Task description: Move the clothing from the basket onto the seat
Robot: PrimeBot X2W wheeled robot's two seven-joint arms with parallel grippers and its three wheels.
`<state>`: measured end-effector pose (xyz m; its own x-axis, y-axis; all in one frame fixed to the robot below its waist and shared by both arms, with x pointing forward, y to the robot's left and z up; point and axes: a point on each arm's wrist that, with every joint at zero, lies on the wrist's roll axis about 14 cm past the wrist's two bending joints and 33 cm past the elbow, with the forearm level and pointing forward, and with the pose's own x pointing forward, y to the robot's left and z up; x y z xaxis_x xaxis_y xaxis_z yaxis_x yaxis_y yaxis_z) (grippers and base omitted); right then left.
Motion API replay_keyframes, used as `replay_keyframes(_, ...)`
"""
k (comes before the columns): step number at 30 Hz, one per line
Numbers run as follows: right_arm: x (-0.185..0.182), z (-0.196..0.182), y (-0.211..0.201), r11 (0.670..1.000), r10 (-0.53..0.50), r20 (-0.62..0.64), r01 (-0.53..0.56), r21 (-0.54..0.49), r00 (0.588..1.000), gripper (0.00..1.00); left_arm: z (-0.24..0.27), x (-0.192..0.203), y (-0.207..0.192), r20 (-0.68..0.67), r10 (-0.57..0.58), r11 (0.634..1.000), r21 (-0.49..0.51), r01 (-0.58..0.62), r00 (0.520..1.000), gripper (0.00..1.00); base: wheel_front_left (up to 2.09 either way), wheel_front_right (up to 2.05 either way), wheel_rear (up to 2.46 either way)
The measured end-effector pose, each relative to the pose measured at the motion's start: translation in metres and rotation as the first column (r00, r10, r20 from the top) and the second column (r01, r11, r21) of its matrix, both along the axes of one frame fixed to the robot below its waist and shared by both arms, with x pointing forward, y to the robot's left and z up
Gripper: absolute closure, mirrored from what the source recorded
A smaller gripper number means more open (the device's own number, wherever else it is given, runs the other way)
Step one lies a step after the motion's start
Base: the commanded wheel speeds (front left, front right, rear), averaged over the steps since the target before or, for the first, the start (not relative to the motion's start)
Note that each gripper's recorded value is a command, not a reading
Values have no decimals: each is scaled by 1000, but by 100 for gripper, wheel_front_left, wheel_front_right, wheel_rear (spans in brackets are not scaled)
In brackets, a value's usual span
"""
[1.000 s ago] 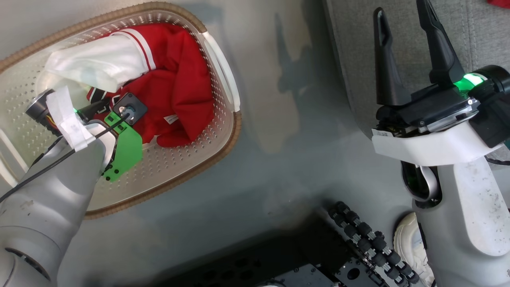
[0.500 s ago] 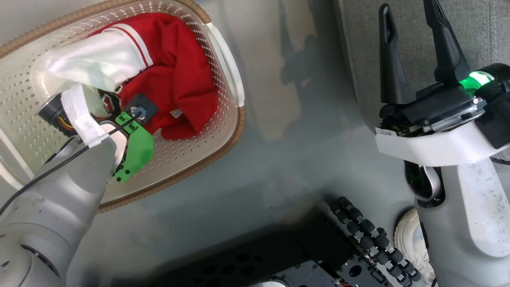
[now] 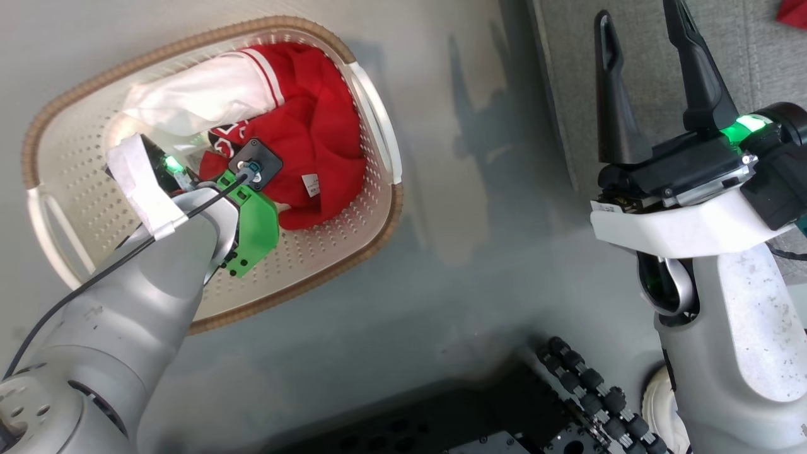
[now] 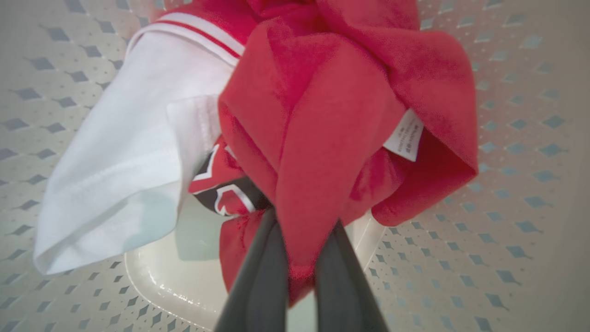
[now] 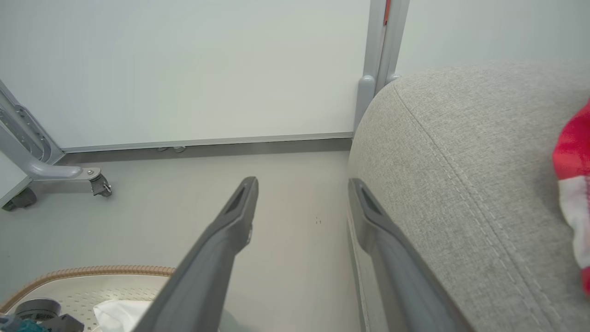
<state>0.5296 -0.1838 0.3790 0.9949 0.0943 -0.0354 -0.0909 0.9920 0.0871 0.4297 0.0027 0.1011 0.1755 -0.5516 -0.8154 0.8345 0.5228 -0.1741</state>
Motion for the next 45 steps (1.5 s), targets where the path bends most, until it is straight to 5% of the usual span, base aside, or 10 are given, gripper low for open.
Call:
replay_keyframes(15, -19, 55, 7, 1000, 2, 70, -2, 0, 998, 0, 103, 31, -5, 173, 140, 982, -147, -115, 975, 100, 0, 0, 0)
replay_keyframes(24, -43, 81, 16, 1000, 13, 90, -14, 8, 996, 0, 186, 43, -13, 284, 254, 942, -290, -170, 925, 100, 0, 0, 0)
replay_keyframes(36, -74, 123, 30, 999, 38, 160, -44, 32, 986, 0, 297, 48, -7, 439, 390, 872, -459, -171, 810, 100, 0, 0, 0)
replay_keyframes(45, -95, 153, 39, 997, 57, 223, -69, 44, 973, 0, 394, 48, -7, 521, 512, 779, -616, -115, 682, 100, 0, 0, 0)
